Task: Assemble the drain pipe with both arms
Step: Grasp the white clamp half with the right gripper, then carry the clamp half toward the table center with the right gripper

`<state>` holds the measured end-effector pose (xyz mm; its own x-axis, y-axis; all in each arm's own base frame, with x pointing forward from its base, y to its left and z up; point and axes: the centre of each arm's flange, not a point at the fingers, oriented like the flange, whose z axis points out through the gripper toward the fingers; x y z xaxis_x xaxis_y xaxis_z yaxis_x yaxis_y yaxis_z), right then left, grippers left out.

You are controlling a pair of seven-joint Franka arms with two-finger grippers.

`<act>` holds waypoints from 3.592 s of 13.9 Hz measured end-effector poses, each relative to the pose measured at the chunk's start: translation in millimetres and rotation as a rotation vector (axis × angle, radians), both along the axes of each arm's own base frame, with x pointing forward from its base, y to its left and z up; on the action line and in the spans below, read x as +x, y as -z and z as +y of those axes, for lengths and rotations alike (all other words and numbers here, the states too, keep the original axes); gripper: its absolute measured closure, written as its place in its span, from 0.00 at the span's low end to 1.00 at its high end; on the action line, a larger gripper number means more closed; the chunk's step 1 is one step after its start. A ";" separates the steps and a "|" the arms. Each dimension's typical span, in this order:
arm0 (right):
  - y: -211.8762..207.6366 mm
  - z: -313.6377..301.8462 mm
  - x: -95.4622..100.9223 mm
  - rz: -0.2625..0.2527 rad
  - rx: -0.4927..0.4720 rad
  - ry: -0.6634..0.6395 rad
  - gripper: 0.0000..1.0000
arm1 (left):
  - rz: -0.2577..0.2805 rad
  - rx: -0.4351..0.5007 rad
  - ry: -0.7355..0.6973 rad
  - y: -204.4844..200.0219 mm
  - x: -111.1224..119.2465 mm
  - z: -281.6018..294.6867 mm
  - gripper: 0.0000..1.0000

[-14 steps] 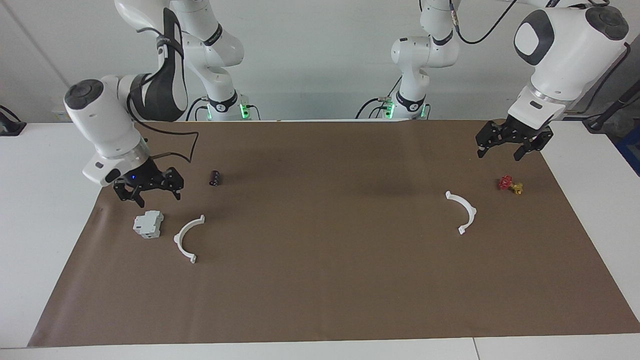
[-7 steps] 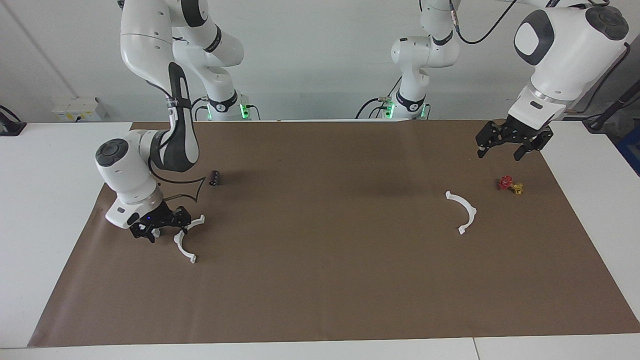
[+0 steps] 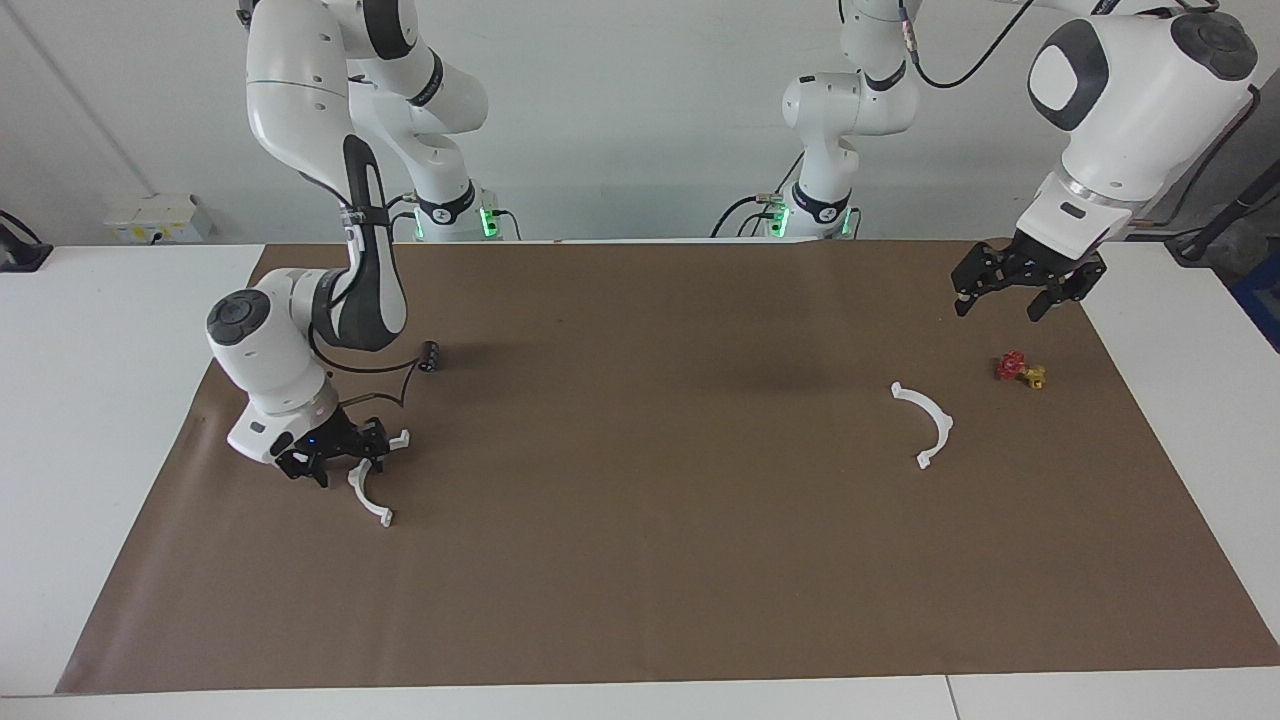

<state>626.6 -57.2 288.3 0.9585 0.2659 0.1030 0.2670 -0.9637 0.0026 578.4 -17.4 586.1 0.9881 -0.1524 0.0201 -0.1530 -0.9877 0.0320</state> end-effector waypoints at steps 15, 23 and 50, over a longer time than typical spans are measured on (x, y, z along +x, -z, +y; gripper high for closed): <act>-66.3 56.8 14.9 -0.011 0.068 0.369 0.79 | 0.000 0.000 0.000 0.0 0.0 0.0 0.00; -81.6 288.7 -29.3 0.023 0.131 0.515 0.79 | 0.000 0.000 0.000 0.0 0.0 0.0 0.00; -1.3 455.5 -68.5 -0.010 0.135 0.439 0.79 | -0.006 -0.001 0.000 -3.6 -1.6 0.2 0.00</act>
